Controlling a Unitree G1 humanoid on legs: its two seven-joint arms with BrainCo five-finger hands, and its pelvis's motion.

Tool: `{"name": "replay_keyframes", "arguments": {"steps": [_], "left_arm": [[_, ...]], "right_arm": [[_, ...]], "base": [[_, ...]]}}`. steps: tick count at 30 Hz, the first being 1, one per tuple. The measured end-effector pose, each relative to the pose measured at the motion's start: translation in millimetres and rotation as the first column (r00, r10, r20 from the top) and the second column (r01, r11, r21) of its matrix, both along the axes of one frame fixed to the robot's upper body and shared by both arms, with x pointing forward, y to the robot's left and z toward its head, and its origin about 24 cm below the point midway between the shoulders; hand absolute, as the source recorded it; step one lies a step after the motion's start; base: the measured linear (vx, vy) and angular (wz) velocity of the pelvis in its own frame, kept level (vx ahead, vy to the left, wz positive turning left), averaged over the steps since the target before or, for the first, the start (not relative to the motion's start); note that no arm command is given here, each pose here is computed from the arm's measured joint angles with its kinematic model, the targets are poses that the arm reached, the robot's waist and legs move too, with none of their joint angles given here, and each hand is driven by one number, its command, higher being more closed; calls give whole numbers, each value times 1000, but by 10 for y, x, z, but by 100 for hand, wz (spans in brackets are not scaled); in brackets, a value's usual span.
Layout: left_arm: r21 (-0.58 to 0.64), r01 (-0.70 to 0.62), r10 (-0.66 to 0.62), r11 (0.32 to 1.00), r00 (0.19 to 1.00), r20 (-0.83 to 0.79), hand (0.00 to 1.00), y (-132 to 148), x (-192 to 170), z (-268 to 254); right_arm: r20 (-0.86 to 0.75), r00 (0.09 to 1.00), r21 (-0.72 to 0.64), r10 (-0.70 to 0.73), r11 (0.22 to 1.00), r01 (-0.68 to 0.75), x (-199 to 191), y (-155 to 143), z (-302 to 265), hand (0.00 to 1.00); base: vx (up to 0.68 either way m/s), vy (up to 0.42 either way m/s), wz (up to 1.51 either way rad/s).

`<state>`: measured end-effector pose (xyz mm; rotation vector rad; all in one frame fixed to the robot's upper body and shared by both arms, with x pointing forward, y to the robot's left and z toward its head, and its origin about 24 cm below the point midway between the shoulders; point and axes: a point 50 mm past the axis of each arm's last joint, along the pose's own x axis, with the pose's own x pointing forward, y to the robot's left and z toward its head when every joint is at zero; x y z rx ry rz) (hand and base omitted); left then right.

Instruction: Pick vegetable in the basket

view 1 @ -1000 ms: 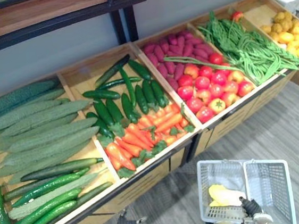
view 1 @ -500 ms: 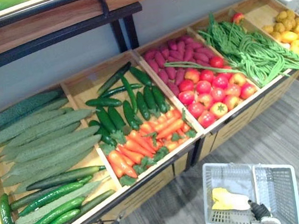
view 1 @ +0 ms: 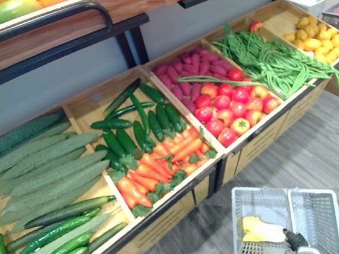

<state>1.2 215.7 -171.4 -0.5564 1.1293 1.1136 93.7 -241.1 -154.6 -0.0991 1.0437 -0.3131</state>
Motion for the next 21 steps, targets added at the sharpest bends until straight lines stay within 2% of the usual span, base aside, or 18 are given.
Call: {"name": "replay_keyframes", "arguments": {"steps": [10,15,18,21], "left_arm": [[-49,-107,108,993,994,29,0,-103,33,-28],[-42,-89,92,995,994,63,0,-111,131,-21],[-26,-32,34,999,995,98,0,-104,241,0],[57,32,-45,998,969,245,0,-50,533,139]], "right_arm": [[-20,999,10,29,1000,-29,-9,-2,-11,100],[-22,999,3,41,999,-41,-6,5,-11,100],[-23,999,1,42,999,-42,-9,6,-12,100],[-19,998,-10,63,998,-63,15,18,-5,100]], "base": [[-29,-33,-1],[-59,-48,2],[-48,-46,9],[-26,-50,7]]}}
